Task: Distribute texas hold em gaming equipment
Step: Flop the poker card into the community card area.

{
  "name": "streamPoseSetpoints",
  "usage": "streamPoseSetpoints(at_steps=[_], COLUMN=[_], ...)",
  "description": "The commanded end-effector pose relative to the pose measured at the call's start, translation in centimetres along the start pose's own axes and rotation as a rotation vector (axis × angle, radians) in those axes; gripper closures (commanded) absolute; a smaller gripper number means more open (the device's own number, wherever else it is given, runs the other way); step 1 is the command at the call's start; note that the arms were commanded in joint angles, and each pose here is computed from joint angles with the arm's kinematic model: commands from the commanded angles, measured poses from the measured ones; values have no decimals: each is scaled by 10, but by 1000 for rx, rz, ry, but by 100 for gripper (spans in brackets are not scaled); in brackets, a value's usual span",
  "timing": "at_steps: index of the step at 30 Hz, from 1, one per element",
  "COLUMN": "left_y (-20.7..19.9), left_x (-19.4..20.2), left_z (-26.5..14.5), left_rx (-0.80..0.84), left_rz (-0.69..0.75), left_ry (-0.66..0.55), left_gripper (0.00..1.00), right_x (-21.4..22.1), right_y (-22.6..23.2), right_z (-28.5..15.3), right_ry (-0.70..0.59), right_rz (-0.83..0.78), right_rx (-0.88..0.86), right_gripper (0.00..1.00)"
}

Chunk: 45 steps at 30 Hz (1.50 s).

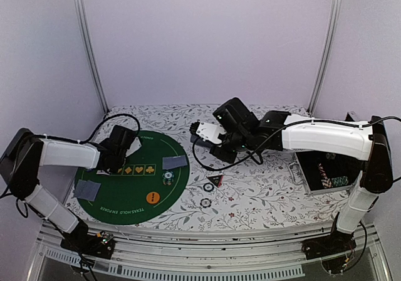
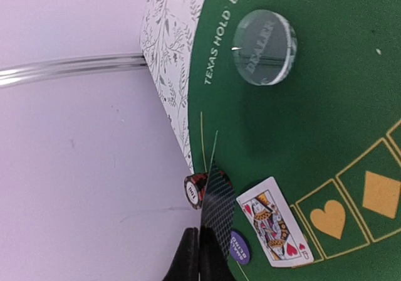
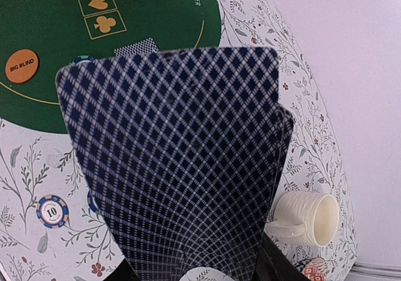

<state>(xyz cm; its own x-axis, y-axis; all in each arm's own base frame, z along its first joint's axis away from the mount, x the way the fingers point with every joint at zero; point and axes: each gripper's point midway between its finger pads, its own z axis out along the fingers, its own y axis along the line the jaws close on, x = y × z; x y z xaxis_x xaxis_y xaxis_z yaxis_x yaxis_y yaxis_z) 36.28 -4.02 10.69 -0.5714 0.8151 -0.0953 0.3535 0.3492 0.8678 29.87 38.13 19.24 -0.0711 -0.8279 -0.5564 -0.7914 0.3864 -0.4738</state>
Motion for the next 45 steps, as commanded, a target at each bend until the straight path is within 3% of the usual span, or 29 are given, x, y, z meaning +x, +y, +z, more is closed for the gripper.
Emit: streamPoseSetpoints(at_steps=[1,5,10,18,24,25,28,29,31,37,40,43,45], left_y=[-29,-67,-129,-149,-159,-159,-160,-160,-159,-115,-65,-14,2], left_x=[-17,-16,-12,14,33,34,33,33,27,-42,-67,-64,-40], left_z=[1,-8,-46,-63,-58,-58,-61,-63,-71,-123,-122,-97,-66], left_rx=[11,148,458,536,542,544,574,590,626,752,634,575,577], left_rz=[129,218,302,365,424,424,412,404,378,101,-144,-504,-733], left_ry=[-65,-81,-168,-187,-136,-132,-121,-120,-128,-336,-382,-282,-104], left_gripper=[100,100,100,100,100,93,42,33,24,18,6,2,2], right_x=[-16,-16,-15,-17,-18,-17,-16,-16,-14,-12,-12,-11,-10], right_y=[-16,-18,-19,-18,-20,-20,-20,-20,-19,-17,-16,-14,-12], right_z=[-18,-21,-22,-23,-25,-25,-26,-26,-26,-23,-20,-18,-16], right_ry=[-58,-57,-57,-61,-63,-62,-60,-58,-55,-47,-44,-43,-39], right_rz=[22,18,18,18,21,22,22,21,22,22,25,29,29], right_rx=[31,34,38,34,35,35,36,36,37,32,28,22,18], right_gripper=[55,55,55,55,55,55,55,55,55,55,55,55,55])
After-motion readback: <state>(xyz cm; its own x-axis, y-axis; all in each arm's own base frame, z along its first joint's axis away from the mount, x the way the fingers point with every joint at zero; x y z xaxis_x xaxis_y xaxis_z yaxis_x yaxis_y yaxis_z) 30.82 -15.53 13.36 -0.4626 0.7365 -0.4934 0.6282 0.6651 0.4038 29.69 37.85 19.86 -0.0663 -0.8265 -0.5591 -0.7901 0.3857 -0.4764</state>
